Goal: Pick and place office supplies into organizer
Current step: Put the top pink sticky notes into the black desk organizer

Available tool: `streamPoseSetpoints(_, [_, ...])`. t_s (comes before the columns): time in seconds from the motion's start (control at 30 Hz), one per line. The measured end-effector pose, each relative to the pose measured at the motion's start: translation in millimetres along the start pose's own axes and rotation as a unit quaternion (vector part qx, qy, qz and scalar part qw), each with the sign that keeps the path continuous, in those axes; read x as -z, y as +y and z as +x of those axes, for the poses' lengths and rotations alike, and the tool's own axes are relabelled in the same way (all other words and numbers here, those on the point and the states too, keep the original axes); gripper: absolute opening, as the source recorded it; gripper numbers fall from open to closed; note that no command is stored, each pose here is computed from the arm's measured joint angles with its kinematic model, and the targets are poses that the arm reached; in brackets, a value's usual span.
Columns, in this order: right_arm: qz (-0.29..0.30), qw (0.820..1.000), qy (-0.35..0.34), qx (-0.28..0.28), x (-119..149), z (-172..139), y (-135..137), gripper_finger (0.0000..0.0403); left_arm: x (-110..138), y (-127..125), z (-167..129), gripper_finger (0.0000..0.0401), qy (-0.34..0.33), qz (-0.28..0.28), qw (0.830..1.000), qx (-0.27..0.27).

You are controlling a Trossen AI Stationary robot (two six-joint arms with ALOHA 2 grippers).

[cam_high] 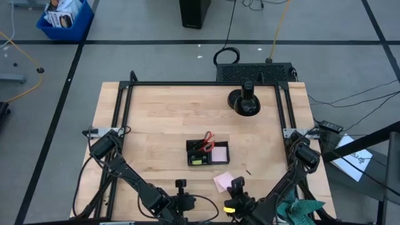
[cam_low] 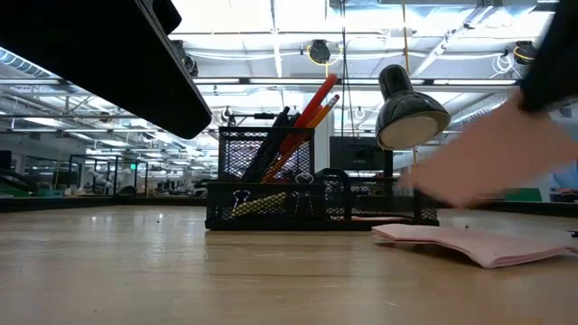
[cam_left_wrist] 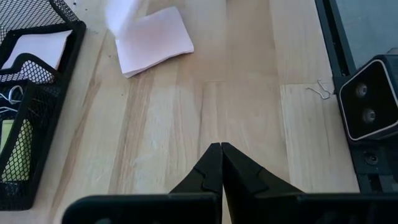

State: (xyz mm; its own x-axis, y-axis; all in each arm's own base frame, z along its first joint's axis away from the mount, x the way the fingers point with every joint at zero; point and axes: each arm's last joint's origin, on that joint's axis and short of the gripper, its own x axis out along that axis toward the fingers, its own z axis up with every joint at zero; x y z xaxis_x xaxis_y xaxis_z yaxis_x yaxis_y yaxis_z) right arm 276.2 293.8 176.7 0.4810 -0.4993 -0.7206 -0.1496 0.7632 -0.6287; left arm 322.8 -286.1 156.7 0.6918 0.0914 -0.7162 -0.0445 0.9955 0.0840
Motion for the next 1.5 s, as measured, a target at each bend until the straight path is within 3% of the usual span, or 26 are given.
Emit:
streamPoseSetpoints(0.23, [-0.002, 0.997, -0.017, 0.078, -13.3, -16.2, -29.1, 0.0, 1.2, -1.8, -1.4, 0.0005, 0.0, 0.012, 1.0, 0.002])
streamPoseSetpoints(0.53, [0.01, 0.994, 0.059, 0.095, -23.5, 27.8, -69.4, 0.0, 8.2, -12.1, -9.3, 0.0005, -0.002, 0.043, 0.999, 0.013])
streamPoseSetpoints(0.9, [0.0, 0.991, 0.116, 0.072, -21.4, 68.6, -89.1, 0.0, 14.3, -19.6, -16.0, 0.0005, -0.002, 0.066, 0.998, 0.02])
streamPoseSetpoints(1.5, [0.022, 0.99, 0.135, 0.041, -17.8, 113.1, -103.6, 0.0, 14.6, -18.8, -16.5, 0.0005, 0.0, 0.07, 0.997, 0.017])
